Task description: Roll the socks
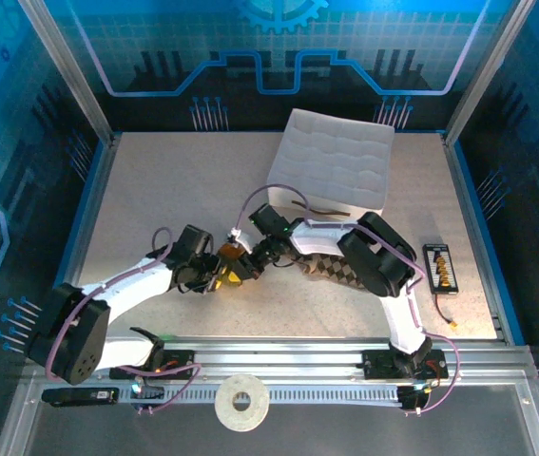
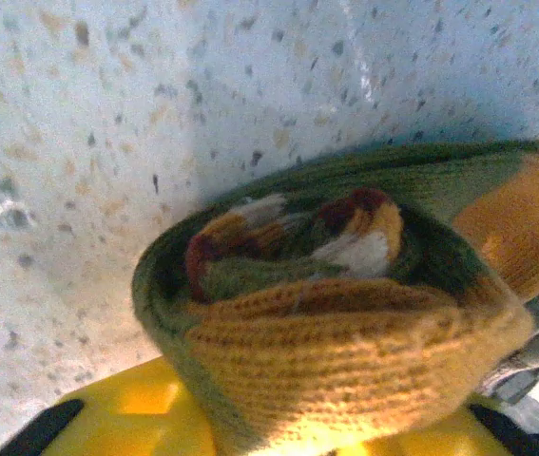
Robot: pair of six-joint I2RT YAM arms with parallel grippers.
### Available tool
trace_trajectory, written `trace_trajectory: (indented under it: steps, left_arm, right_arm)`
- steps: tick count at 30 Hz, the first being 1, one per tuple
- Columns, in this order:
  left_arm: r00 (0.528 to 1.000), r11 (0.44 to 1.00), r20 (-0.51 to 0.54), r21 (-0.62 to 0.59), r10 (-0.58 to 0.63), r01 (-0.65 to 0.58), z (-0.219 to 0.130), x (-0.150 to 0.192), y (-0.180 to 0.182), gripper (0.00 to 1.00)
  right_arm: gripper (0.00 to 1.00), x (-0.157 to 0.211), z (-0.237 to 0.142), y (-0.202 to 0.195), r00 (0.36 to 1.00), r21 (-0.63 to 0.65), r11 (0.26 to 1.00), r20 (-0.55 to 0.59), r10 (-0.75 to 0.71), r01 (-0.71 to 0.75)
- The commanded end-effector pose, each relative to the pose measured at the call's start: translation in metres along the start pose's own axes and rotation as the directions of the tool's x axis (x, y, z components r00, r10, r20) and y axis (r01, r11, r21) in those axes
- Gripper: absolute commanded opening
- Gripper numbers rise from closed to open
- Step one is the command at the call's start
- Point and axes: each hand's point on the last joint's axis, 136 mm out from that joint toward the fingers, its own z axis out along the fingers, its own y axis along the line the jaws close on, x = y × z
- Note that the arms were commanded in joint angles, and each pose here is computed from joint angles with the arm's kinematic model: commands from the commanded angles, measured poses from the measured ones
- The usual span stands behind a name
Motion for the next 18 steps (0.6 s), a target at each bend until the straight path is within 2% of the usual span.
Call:
trace_trajectory:
  steps: [1, 4, 6, 9, 11, 13, 18]
  left_arm:
    - [0.996, 0.94, 0.076, -0.333, -0.045, 0.068, 0.003, -0.013, 0.087, 0.19]
    - [0.997, 0.907, 0.042, -0.414, -0.063, 0.075, -0.003, -0.005, 0.103, 0.13]
    - [0.996, 0.886, 0.02, -0.456, -0.084, 0.084, -0.009, 0.001, 0.114, 0.08]
    - [0.994, 0.873, -0.022, -0.481, -0.109, 0.085, -0.019, 0.011, 0.121, 0.07]
    - [0.992, 0.868, -0.037, -0.489, -0.118, 0.085, -0.027, 0.015, 0.123, 0.07]
    - [0.99, 0.87, -0.047, -0.485, -0.13, 0.091, -0.031, 0.017, 0.124, 0.07]
    - [0.984, 0.863, -0.066, -0.492, -0.167, 0.113, -0.032, 0.017, 0.12, 0.05]
  right_arm:
    - [0.12, 0.051, -0.001, -0.002, 0.993, 0.085, 0.996, -0.111, 0.03, -0.021]
    - [0.29, 0.041, -0.012, 0.01, 0.991, 0.139, 0.982, -0.04, -0.127, 0.132]
    - [0.37, 0.034, -0.022, 0.02, 0.964, 0.207, 0.944, 0.011, -0.266, 0.259]
    - [0.54, 0.032, -0.032, 0.035, 0.854, 0.355, 0.807, 0.043, -0.519, 0.472]
    - [0.65, 0.026, -0.038, 0.047, 0.745, 0.464, 0.669, 0.029, -0.667, 0.581]
    - [0.69, 0.025, -0.037, 0.054, 0.68, 0.509, 0.58, -0.015, -0.733, 0.636]
    - [0.69, 0.018, -0.021, 0.069, 0.585, 0.541, 0.45, -0.098, -0.805, 0.711]
